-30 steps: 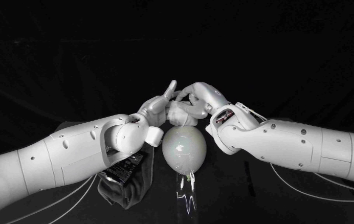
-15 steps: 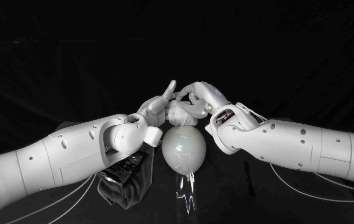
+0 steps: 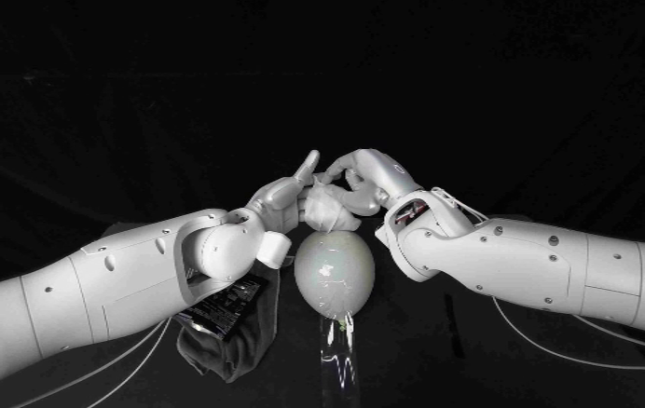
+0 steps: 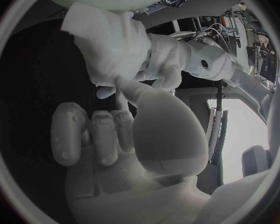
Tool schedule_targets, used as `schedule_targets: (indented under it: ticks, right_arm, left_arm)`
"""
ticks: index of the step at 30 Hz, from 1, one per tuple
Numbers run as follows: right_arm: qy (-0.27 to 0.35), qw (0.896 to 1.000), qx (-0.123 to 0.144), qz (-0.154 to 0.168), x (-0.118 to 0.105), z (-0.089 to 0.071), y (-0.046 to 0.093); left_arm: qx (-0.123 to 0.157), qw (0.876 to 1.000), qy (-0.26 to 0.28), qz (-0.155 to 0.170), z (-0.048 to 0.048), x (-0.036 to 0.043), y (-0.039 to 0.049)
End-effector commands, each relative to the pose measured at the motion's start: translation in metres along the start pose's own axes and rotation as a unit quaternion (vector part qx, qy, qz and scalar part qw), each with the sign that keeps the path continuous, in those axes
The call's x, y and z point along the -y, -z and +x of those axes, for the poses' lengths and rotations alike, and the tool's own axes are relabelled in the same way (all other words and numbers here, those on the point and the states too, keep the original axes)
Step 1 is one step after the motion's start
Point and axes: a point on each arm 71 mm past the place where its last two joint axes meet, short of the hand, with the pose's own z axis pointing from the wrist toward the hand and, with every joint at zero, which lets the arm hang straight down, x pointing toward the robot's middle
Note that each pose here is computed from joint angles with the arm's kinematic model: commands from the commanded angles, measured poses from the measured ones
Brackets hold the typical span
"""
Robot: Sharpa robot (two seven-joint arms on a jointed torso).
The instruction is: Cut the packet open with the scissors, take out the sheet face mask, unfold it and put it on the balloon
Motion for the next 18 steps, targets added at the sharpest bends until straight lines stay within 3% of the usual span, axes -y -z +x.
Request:
schedule_targets:
  ticks: [1,18]
  right_arm:
    - [0.004,1.0,0.006,0.003,0.0032,-0.0026,-0.0005]
    - [0.002,1.0,0.018,-0.002,0.0037,-0.0074,0.0038]
  left_arm:
    - [-0.03,0.999,0.026,-0.009,0.0071,-0.0009,-0.0001]
    - [-0.008,0.999,0.047,-0.006,-0.0017,0.0005,0.0024]
